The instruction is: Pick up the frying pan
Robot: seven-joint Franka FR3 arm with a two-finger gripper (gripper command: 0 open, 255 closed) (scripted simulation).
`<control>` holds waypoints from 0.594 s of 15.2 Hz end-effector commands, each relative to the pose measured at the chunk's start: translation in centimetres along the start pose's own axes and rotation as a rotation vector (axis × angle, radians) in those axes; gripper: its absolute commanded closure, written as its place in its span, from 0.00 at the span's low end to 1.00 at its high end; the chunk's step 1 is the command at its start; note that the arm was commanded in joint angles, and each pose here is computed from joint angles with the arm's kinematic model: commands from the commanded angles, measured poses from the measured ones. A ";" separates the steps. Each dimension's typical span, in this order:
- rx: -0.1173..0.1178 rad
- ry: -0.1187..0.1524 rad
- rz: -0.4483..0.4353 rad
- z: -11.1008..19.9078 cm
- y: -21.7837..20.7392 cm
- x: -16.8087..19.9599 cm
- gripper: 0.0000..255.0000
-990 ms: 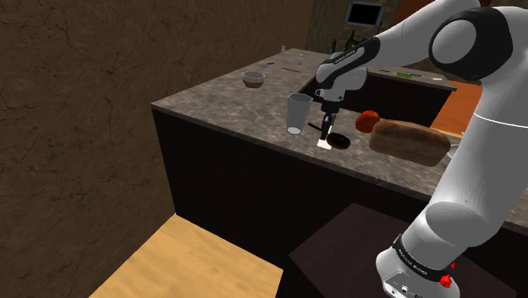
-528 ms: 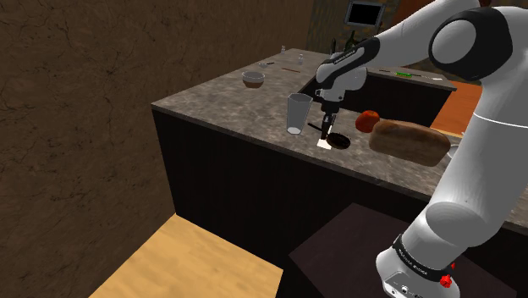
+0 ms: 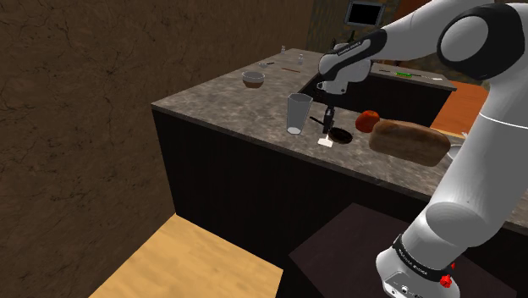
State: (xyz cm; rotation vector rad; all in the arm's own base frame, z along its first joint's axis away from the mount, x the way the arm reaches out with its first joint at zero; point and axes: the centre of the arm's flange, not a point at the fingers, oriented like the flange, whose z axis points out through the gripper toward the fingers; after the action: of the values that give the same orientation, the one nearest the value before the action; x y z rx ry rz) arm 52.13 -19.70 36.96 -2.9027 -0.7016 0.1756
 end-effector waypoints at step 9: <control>0.000 0.000 0.000 -4.8 -0.9 -0.4 1.00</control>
State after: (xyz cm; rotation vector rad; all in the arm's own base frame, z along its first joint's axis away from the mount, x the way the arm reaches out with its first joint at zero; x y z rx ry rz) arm 52.11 -19.69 41.49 -2.9027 -0.7014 0.1757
